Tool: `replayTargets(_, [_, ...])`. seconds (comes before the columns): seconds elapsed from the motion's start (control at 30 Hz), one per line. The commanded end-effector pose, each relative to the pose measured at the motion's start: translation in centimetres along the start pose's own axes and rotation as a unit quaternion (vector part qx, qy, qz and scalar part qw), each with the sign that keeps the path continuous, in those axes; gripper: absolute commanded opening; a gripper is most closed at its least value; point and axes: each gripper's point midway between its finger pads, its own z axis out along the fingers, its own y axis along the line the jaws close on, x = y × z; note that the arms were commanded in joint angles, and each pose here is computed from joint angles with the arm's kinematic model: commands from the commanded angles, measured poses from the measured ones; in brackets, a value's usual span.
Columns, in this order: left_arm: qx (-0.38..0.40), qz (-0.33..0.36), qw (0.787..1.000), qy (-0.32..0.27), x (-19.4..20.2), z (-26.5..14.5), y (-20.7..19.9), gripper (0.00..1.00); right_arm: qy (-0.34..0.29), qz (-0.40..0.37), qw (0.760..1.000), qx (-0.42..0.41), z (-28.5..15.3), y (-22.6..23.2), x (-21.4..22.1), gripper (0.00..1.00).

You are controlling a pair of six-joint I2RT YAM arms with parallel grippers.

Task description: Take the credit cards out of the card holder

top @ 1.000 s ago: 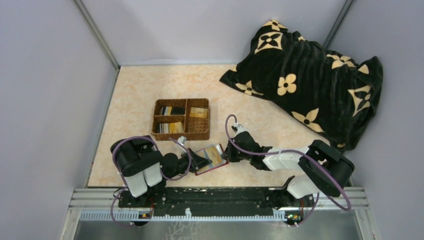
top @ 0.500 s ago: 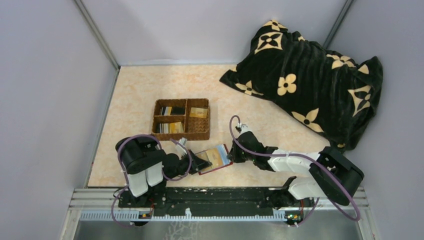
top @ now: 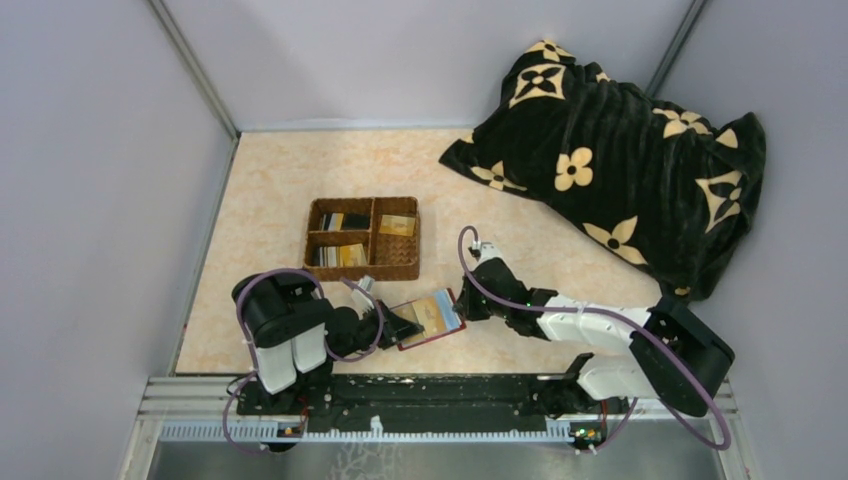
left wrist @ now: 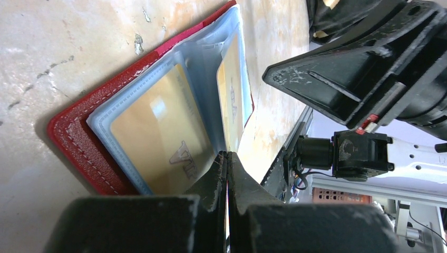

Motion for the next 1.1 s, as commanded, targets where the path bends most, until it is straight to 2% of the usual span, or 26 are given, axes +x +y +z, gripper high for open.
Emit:
replayTargets(0.0, [0.035, 0.0, 0.999, -0.004, 0.1, -4.0, -1.1, 0.0, -0.042, -0.021, 0.998, -0.046, -0.5, 3.8, -3.1, 0.0])
replayTargets(0.23, [0.037, -0.001, 0.999, -0.004, 0.0, -3.9, -1.2, 0.0, -0.009, -0.024, 0.997, -0.07, 1.2, 5.3, -1.4, 0.0])
replayTargets(0.53, [0.037, 0.0, 0.999, -0.005, 0.0, -4.1, -1.2, 0.0, 0.019, -0.015, 0.999, -0.042, 2.3, 3.2, 1.1, 0.0])
replayTargets(1.07, [0.015, 0.002, 1.0, -0.009, 0.0, -5.3, -0.1, 0.0, 0.018, 0.011, 0.999, -0.03, 2.4, 1.8, 1.4, 0.0])
